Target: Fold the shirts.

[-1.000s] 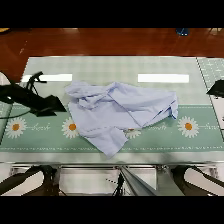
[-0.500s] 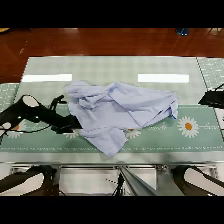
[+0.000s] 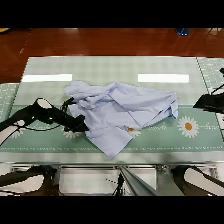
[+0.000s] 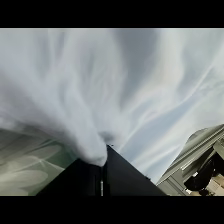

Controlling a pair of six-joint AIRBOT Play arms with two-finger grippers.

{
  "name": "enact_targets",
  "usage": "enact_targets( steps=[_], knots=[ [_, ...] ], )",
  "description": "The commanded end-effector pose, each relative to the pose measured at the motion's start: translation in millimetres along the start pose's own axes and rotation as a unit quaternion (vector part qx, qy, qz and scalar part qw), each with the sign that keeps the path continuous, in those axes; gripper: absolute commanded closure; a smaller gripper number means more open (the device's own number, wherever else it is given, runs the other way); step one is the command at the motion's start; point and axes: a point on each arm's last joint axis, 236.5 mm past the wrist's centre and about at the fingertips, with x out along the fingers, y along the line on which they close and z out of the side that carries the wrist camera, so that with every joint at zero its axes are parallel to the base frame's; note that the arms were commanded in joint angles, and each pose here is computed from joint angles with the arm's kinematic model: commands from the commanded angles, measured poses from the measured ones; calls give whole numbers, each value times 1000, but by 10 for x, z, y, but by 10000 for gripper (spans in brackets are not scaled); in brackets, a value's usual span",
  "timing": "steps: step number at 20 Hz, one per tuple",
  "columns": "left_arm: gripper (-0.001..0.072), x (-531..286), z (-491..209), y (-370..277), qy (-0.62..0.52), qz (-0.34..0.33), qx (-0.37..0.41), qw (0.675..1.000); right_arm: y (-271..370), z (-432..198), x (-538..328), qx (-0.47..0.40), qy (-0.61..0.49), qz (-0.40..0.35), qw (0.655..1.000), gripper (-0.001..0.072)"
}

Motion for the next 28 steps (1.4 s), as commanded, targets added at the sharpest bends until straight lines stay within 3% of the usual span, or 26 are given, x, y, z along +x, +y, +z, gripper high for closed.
enact_targets(
  steps=[1,13,21,22,26,27,28],
  knots=[
    [687,25,-35,0,9,0,20,1000,135,-208,255,-14,31,24,999,116],
    [687,24,-56,-6,13,-2,22,1000,699,-241,729,-167,49,-4,985,116],
    [687,19,-155,-35,34,-9,34,999,410,-47,1060,-134,45,-88,986,124],
    [687,19,-154,-35,34,-9,34,999,399,1,1084,-125,36,-91,987,149],
    [687,18,-154,-37,34,-9,34,999,358,174,1084,-114,2,-104,988,633],
    [687,15,-147,-39,33,-9,36,999,346,185,1058,-116,3,-107,987,692],
    [688,2,-125,-51,30,-9,41,999,341,189,1019,-118,7,-110,987,692]
  ],
)
